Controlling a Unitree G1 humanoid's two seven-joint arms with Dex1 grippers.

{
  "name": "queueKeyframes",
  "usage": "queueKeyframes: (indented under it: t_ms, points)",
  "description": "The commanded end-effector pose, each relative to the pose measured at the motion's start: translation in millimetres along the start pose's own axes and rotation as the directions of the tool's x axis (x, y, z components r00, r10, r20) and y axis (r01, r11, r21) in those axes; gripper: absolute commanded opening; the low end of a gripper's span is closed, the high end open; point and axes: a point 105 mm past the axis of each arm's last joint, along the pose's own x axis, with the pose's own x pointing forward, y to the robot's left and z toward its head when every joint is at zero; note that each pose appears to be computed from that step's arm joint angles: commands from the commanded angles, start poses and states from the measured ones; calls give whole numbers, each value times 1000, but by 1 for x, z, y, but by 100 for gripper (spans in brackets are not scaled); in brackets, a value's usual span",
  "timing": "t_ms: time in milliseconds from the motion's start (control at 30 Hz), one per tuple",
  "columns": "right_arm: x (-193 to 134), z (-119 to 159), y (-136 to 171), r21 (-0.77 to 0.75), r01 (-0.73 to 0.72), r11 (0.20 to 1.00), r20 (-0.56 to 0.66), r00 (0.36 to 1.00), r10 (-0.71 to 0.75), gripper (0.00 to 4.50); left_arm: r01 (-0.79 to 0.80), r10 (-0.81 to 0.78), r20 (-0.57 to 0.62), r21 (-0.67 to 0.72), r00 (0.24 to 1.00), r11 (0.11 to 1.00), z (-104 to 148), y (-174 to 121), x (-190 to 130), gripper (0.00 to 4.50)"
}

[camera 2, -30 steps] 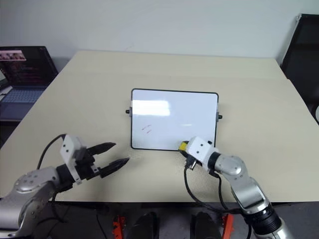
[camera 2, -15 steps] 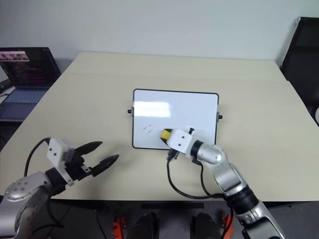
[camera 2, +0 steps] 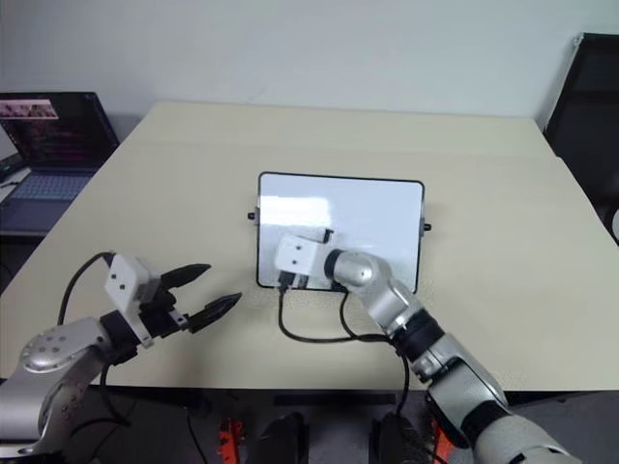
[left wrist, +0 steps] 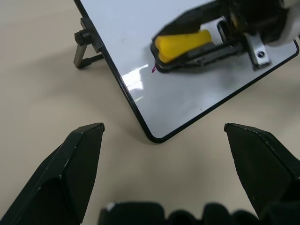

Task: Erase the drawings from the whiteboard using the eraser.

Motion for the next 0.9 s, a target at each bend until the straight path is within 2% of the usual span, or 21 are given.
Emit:
queueKeyframes:
  t_ms: [33, 167, 200, 267, 400, 467, 567, 700, 800, 867, 900]
  points:
    - [-2, -14, -3, -18, -12, 1000, -56, 998, 11, 104, -5, 4, 30, 45, 1000, 999, 10, -1, -2, 450]
    - [-8, -20, 33, -31, -216, 976, -64, 975, 214, 104, -8, 6, 34, 47, 999, 999, 11, -1, -2, 450]
    - [-9, -19, 35, -46, -229, 972, -58, 972, 226, 104, -8, 6, 34, 48, 999, 999, 12, -1, -2, 450]
    - [-7, -14, 30, -77, -194, 978, -42, 981, 191, 104, -8, 7, 33, 48, 999, 999, 11, -1, -3, 450]
    - [4, 6, -9, -109, 46, 993, 34, 998, -43, 104, -6, 4, 28, 50, 1000, 999, 10, 0, -2, 450]
    - [7, 10, -13, -91, 70, 993, 48, 997, -66, 104, -4, 2, 27, 51, 1000, 999, 9, -1, -1, 450]
    - [12, 3, -5, -46, 26, 999, 10, 1000, -25, 103, 3, -5, 27, 53, 1000, 999, 9, -2, 1, 450]
    - [12, 4, 27, -68, -161, 985, 6, 987, 162, 103, 7, -8, 26, 53, 1000, 999, 9, -3, 1, 450]
    - [9, 1, 40, -93, -239, 967, -19, 971, 238, 103, 7, -9, 26, 54, 1000, 999, 10, -2, 2, 450]
    - [11, 1, 33, -94, -192, 977, -21, 981, 191, 103, 8, -9, 26, 56, 1000, 998, 11, -2, 2, 450]
    - [14, 3, 19, -101, -115, 988, -20, 993, 114, 103, 8, -10, 26, 56, 1000, 998, 11, -2, 2, 450]
